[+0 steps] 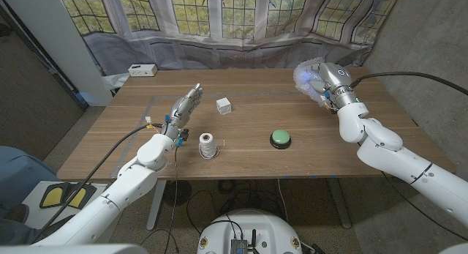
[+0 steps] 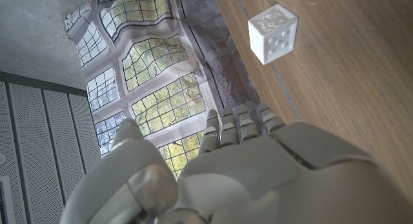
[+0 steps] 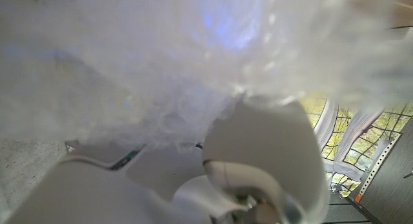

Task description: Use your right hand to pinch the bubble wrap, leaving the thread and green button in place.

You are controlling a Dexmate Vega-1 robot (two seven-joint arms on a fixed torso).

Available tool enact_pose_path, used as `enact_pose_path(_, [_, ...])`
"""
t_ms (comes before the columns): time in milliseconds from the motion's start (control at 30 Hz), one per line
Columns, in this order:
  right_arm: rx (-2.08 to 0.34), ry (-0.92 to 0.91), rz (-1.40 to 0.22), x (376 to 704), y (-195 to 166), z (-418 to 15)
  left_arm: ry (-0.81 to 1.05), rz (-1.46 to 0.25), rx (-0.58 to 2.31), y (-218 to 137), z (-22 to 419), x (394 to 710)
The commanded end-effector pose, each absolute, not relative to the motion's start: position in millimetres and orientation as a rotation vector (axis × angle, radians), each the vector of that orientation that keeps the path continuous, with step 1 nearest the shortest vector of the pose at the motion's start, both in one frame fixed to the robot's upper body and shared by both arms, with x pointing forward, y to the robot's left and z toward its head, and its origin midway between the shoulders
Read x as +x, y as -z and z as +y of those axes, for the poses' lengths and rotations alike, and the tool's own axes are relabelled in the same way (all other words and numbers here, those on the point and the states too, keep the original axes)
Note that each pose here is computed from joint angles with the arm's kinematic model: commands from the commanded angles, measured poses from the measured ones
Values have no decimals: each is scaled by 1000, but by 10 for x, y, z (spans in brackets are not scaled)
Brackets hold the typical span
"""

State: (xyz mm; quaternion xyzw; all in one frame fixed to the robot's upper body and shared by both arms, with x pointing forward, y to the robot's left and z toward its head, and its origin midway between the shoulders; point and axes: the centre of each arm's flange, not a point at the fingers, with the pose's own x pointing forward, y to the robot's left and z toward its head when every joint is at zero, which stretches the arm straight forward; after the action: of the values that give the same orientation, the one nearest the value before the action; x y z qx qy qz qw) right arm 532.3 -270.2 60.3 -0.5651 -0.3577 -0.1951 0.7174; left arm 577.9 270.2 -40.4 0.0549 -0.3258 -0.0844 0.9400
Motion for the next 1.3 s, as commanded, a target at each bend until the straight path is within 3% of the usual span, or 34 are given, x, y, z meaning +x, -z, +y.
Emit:
enact_pose_path(33, [-1275,431,-789,5289,-612,-2709,171,-666,115,380,2698,5777])
enact_pose_path(1300, [-1325,434,-736,5312,-566,-2704,159,-665,103,412,2709,5761])
